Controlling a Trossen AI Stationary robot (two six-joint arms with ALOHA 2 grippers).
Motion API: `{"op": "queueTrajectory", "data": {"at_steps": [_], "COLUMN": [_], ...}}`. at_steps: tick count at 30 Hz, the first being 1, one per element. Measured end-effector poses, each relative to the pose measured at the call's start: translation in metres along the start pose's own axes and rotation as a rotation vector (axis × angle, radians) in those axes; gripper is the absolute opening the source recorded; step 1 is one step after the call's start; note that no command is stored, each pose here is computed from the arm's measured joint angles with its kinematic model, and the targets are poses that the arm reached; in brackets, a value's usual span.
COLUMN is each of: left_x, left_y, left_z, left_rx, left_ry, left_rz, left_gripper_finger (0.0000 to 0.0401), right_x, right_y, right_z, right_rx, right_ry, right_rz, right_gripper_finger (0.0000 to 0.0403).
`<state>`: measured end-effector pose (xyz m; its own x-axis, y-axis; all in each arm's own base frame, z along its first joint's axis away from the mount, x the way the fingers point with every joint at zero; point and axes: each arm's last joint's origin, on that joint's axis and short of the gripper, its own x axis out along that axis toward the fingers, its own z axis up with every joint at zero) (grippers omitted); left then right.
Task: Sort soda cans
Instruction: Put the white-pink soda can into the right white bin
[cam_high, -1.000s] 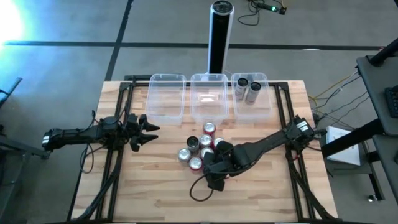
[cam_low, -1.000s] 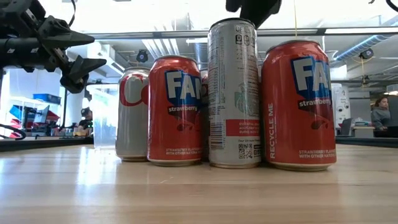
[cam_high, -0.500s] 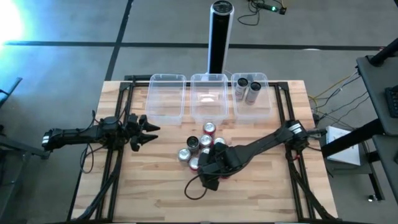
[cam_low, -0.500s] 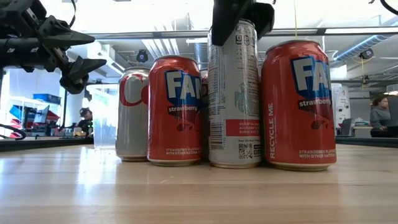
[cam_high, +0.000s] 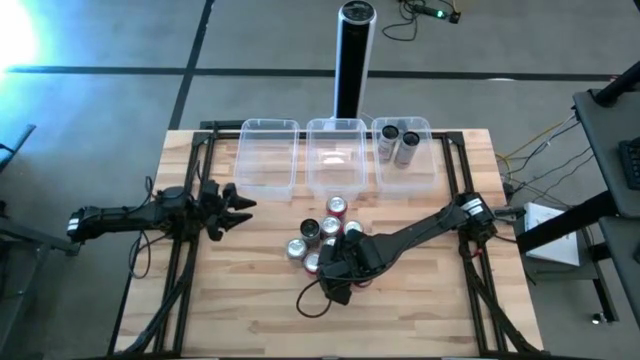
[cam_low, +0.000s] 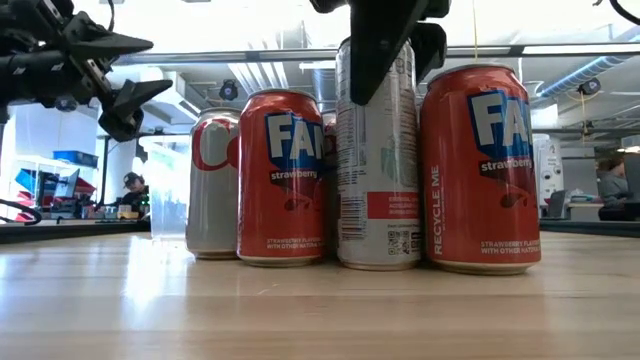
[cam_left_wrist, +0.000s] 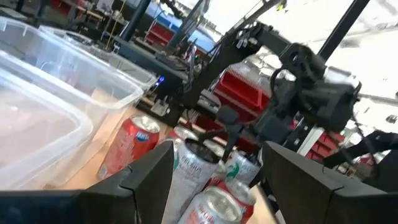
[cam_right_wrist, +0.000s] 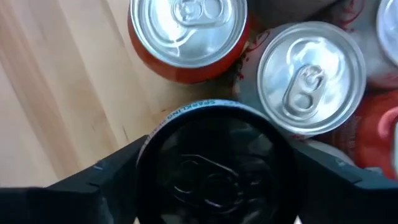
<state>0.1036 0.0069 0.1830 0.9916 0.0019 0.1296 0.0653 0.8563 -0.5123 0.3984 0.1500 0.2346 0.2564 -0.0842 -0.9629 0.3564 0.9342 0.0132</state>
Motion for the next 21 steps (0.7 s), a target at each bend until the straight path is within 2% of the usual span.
{"op": "queueTrajectory", "data": {"at_steps": [4, 9, 15, 18, 21], "left_x": [0.000, 0.000, 0.000, 0.001, 0.002], "left_y": [-0.002, -0.004, -0.004, -0.004, -0.003], "left_z": [0.003, 0.007, 0.007, 0.008, 0.008], "left_rx": [-0.014, -0.035, -0.044, -0.075, -0.105], "left_ry": [-0.032, -0.069, -0.073, -0.084, -0.110], "left_rz": [-0.019, -0.044, -0.046, -0.029, 0.011], "left_gripper_finger": [0.0230, 0.0230, 0.0230, 0.0230, 0.0230], "right_x": [-0.003, -0.017, -0.062, -0.091, -0.127], "right_y": [0.000, 0.001, -0.006, -0.017, -0.036], "right_z": [0.001, 0.003, 0.009, 0.014, 0.020], "right_rx": [-0.010, -0.017, -0.015, 0.005, 0.029], "right_ry": [-0.002, 0.002, -0.034, -0.068, -0.164], "right_rz": [0.004, 0.061, 0.183, 0.243, 0.285], "right_gripper_finger": [0.0245, 0.0243, 0.0259, 0.0254, 0.0249]}}
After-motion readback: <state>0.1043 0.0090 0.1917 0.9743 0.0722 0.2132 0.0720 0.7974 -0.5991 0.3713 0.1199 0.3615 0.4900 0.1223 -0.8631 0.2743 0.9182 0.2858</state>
